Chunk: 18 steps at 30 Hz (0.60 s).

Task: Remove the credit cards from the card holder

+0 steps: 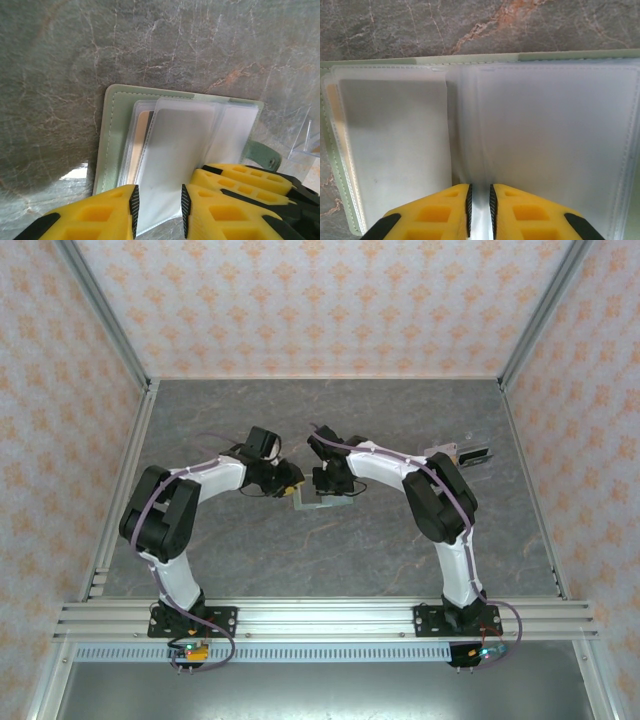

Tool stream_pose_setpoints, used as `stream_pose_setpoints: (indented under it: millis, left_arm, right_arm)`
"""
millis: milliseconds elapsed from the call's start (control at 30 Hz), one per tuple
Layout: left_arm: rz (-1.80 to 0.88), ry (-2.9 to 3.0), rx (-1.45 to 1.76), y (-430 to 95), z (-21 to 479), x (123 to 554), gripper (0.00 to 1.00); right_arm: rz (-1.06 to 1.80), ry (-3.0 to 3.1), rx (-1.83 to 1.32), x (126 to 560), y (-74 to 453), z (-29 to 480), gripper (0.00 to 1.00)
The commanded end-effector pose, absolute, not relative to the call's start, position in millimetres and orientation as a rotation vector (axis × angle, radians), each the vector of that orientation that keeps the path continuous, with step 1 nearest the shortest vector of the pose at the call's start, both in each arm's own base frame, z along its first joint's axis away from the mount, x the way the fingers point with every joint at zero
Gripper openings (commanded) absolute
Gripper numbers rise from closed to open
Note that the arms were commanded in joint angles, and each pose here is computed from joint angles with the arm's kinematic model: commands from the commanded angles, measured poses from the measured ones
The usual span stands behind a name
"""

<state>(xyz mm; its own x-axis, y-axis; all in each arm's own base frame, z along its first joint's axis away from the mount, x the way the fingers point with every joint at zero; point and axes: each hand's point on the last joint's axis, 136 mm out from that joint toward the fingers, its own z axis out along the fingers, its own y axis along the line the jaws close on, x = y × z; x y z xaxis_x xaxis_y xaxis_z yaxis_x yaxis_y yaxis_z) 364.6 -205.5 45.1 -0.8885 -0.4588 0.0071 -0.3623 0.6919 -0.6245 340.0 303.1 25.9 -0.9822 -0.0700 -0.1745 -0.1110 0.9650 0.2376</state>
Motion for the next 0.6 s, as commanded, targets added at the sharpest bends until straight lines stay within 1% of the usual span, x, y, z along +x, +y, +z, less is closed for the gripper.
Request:
stream_pose_setpoints:
  millis: [0,300,400,567]
  left_arm:
    - [-0.963,2.779,-0.633,-210.8,41.1,363.9,0.31]
    - [-0.972,2.789,-0.623,-216.1,36.9,365.9,0.32]
    - [-0.970,2.789,-0.614,-217.6,37.9,367.3,0.29]
    - [-0.941,2.797,-0.602,-215.2,38.8,367.2,0.27]
  right_arm:
    - [0.197,3.024,-0.075,333.1,273.2,-2.1,0.19]
    - [0.198,3.037,-0.068,331.0,272.6,-6.6,0.19]
    - [0.203,3.041,-0.067,330.4,272.8,-7.5,0.19]
    - [0.207,3.042,-0.063,330.4,272.6,-8.2,0.19]
